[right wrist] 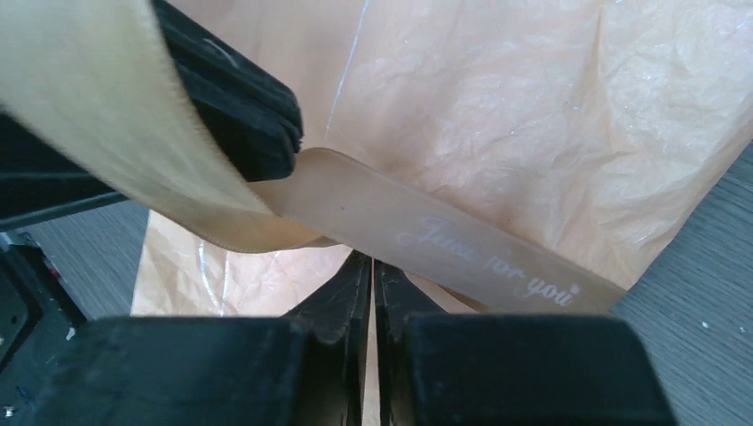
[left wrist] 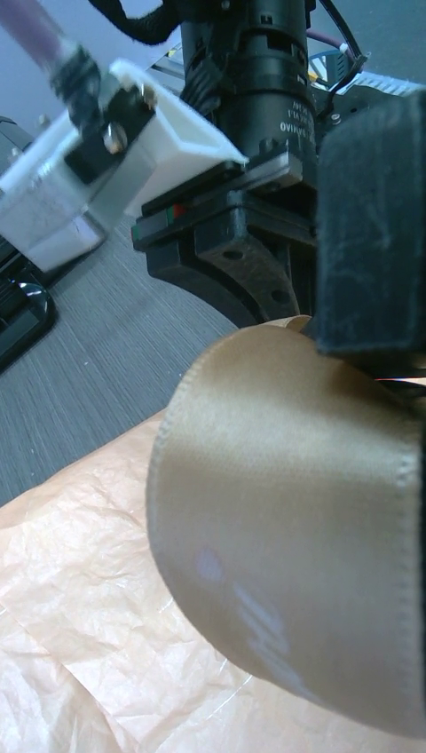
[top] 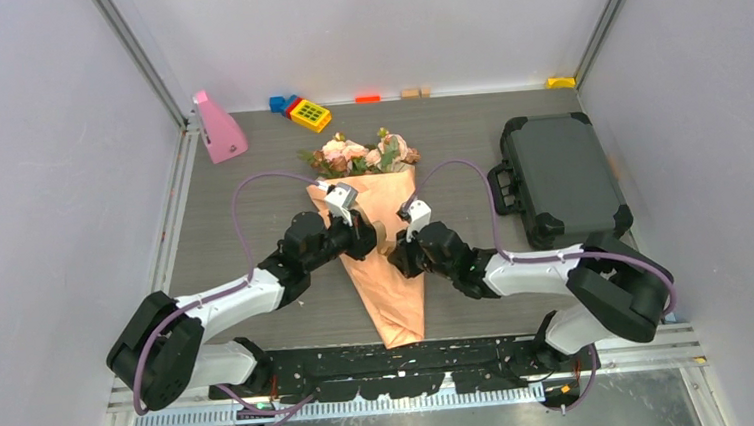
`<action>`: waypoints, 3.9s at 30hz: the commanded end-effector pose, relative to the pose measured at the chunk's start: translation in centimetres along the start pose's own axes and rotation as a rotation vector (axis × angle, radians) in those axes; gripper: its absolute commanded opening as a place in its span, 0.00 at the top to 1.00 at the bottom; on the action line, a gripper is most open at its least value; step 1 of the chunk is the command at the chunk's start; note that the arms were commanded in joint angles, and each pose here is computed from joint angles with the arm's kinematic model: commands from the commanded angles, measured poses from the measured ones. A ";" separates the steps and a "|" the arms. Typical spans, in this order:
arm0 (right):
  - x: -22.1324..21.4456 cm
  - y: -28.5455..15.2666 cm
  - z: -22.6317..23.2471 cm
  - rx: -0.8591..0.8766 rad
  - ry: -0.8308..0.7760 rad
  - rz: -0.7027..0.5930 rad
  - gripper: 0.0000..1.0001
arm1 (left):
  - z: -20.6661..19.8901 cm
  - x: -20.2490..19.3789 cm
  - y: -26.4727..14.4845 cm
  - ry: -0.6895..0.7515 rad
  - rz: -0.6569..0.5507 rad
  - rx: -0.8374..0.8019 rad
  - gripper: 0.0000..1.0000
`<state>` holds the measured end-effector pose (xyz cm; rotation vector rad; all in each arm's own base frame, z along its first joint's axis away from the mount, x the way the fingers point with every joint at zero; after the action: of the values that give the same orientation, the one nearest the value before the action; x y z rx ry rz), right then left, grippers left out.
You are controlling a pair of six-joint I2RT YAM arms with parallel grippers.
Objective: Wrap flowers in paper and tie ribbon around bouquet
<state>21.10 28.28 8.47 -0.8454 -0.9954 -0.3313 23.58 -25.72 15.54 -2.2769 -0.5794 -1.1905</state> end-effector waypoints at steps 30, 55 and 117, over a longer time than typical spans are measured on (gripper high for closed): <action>0.4 -1.8 -4.0 -0.047 0.019 0.040 0.58 | -0.6 1.7 0.1 0.028 -0.048 -0.016 1.00; 2.8 3.3 -0.1 -0.191 0.329 -0.305 0.99 | 0.1 -0.8 -0.1 -0.071 0.018 0.007 1.00; 6.6 6.1 0.7 -0.325 0.198 0.031 0.99 | 3.8 -7.0 -2.1 -0.146 0.138 0.192 1.00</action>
<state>26.65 33.25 7.60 -1.1622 -0.6916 -0.4254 20.84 -22.78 7.34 -2.2210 -0.5167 -0.8205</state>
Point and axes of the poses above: each gripper's point midway between its finger pads, its own y axis out along the fingers, its own z axis along the line the jaws close on, x = y × z, the point moved 4 cm from there along -y, back along the fingers, and after that the axes turned 4 degrees about -y, right-handed, at the moved point
